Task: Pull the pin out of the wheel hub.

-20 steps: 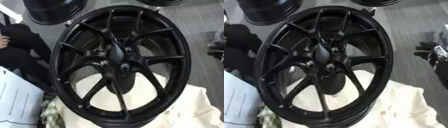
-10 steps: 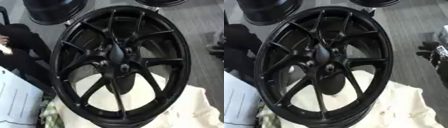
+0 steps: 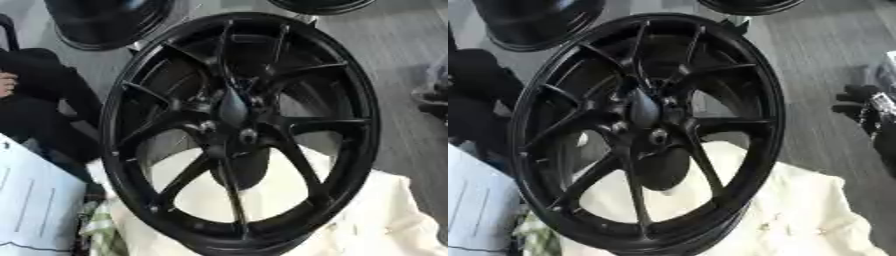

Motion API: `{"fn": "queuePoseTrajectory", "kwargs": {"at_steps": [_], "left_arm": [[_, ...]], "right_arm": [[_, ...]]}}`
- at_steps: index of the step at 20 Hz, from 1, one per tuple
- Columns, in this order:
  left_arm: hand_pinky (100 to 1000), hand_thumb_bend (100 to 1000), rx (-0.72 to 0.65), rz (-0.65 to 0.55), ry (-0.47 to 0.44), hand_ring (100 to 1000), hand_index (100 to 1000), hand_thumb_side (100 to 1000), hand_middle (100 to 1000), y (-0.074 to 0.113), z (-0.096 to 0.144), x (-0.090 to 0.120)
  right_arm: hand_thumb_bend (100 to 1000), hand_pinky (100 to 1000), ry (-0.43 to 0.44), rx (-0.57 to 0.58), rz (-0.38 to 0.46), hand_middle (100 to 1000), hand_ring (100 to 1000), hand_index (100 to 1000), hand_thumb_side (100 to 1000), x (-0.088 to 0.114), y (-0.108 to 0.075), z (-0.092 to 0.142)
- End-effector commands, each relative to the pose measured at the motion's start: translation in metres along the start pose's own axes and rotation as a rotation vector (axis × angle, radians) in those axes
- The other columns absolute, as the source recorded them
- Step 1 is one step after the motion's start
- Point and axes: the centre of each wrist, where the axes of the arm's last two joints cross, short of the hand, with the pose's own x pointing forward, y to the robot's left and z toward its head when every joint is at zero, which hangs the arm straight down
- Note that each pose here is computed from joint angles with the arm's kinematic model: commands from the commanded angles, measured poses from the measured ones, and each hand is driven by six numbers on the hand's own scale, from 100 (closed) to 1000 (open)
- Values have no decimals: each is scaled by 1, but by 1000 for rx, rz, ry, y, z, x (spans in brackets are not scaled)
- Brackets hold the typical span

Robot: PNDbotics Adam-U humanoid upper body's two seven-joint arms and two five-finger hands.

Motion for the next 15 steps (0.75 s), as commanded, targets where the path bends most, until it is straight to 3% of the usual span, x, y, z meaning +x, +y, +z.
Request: {"fn": "queuePoseTrajectory", "kwargs": {"at_steps": [1,3,6,10,15], "left_arm": [[928,105,64,-15,-28,847,925,668,772,14,5,4],[892,100,125,24,-80,816,892,591,735,12,-1,11],[834,100,305,168,-172,773,813,588,683,15,-9,25],[813,100,528,486,-281,758,798,656,674,2,-26,51],[796,100,616,774,-351,746,785,764,666,-18,-49,87]], "right_arm": [[100,968,-21,-3,29,770,786,845,855,9,-7,-2],[100,968,-21,-3,27,770,786,845,854,10,-7,-2],[100,968,-22,-3,23,769,785,845,852,10,-7,-2],[100,968,-25,0,14,768,785,844,854,11,-5,-4],[100,968,-28,-5,4,766,783,843,855,11,-3,-6]]}}
